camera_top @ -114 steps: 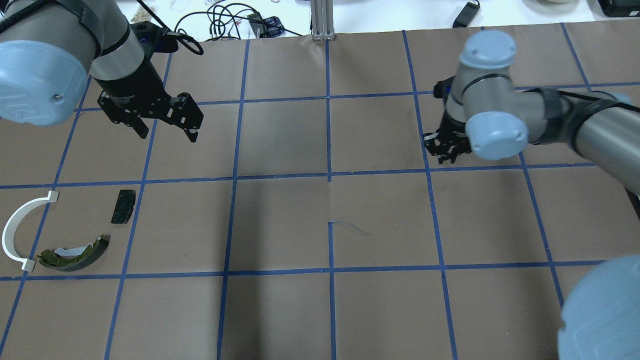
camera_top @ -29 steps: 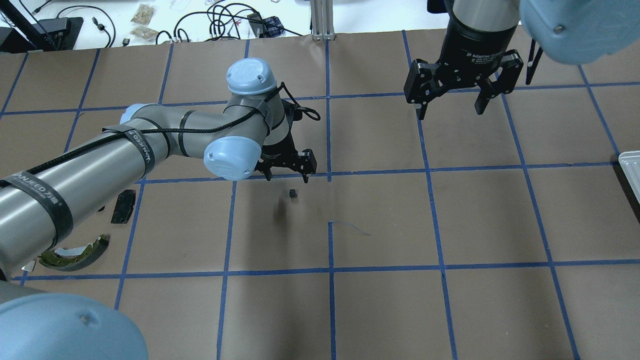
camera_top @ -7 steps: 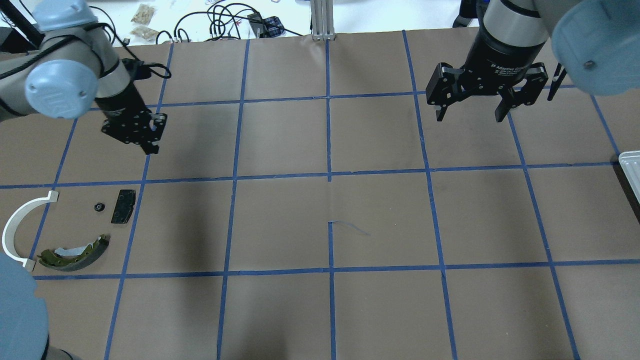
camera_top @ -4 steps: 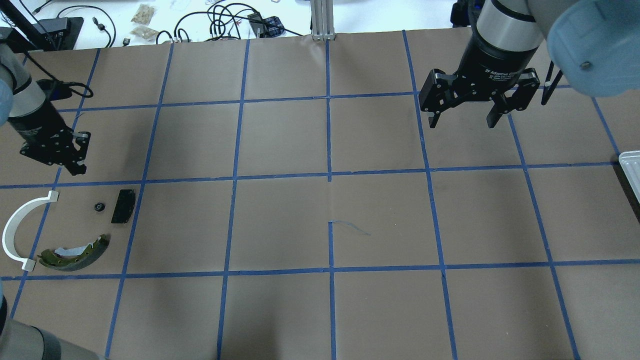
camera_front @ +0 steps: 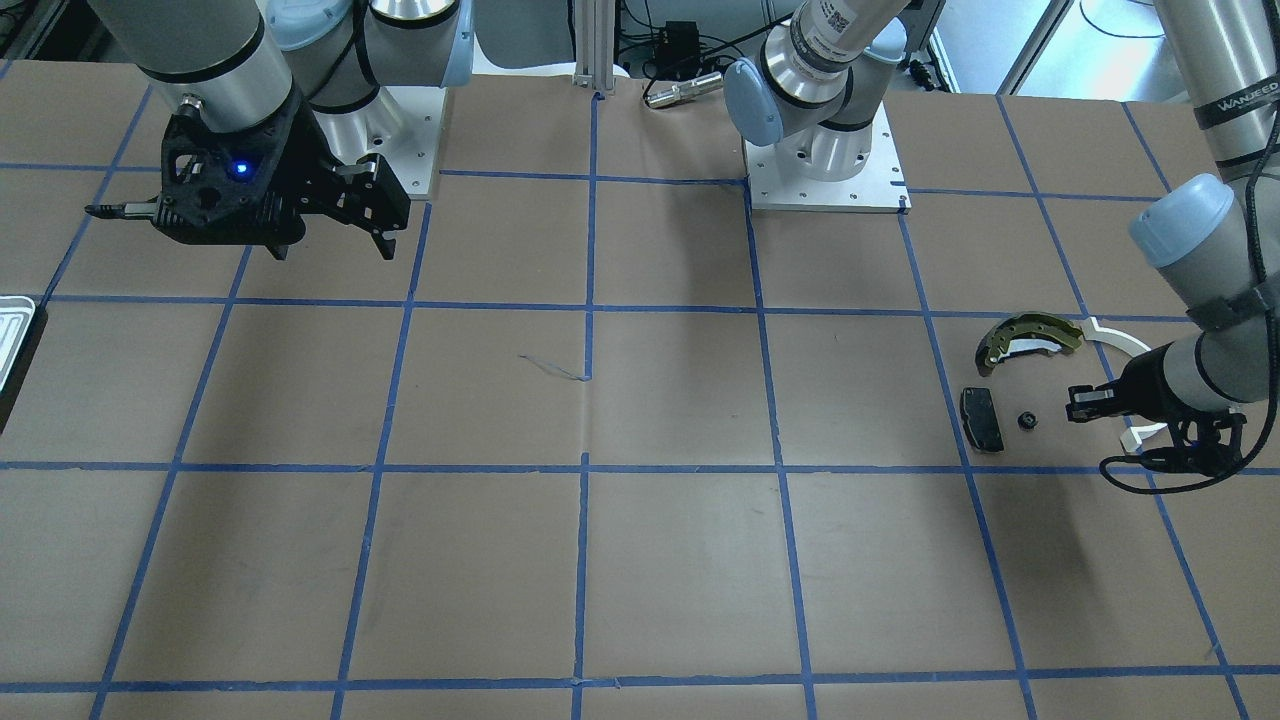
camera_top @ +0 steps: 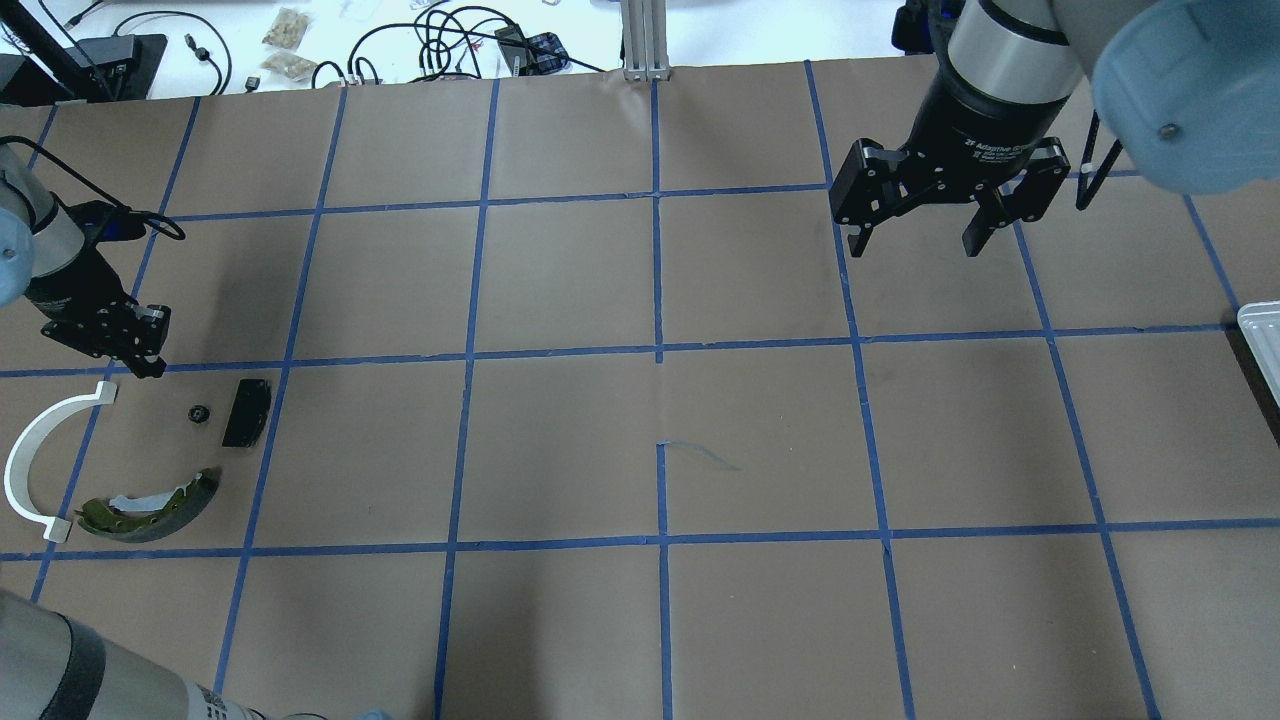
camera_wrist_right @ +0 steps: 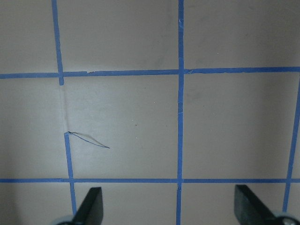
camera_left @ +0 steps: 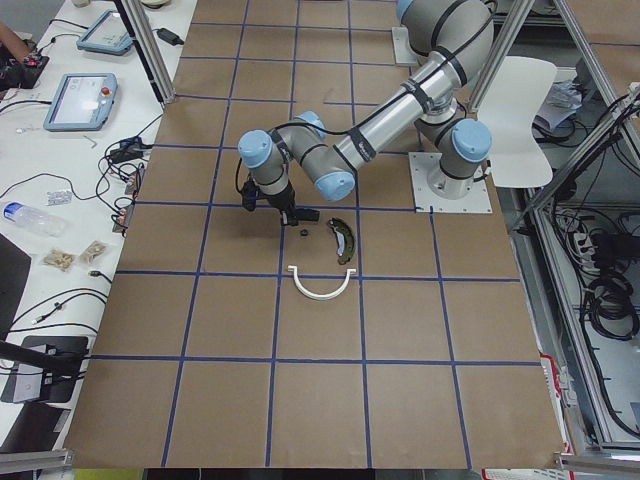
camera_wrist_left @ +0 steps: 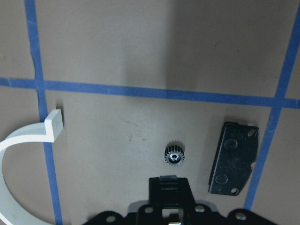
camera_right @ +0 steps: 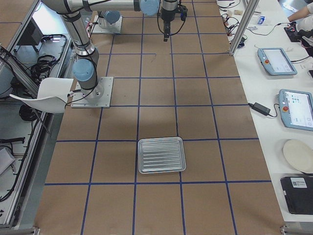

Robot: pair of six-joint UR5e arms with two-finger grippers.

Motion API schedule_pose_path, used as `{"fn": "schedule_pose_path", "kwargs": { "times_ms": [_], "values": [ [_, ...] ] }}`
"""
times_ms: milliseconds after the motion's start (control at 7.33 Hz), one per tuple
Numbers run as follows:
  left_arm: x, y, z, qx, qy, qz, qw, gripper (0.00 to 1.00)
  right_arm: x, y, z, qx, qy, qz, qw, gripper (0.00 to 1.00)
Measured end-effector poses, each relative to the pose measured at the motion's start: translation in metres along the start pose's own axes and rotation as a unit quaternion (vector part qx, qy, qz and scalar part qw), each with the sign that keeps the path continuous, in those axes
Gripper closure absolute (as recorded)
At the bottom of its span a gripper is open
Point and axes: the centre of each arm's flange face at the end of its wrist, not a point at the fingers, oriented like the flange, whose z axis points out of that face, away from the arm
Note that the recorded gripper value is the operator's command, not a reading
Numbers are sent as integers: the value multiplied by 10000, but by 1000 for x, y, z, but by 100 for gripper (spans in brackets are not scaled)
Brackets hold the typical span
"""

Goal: Place bearing gear from tray to pile

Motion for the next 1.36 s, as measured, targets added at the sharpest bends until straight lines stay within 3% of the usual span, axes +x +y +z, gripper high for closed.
{"fn": "schedule_pose_path", "kwargs": {
  "times_ms": [682, 1227, 1364],
  "values": [
    [-8, -1, 35, -238, 159, 350, 9990, 100, 1, -1, -1, 52, 28, -2, 10000, 0],
    [-21, 5, 56, -335, 268, 283, 9987, 100, 0, -1, -1, 58, 21, -30, 10000, 0],
    [-22, 6, 60, -336, 284, 265, 9987, 93, 0, -1, -1, 57, 21, -34, 10000, 0]
  ]
}}
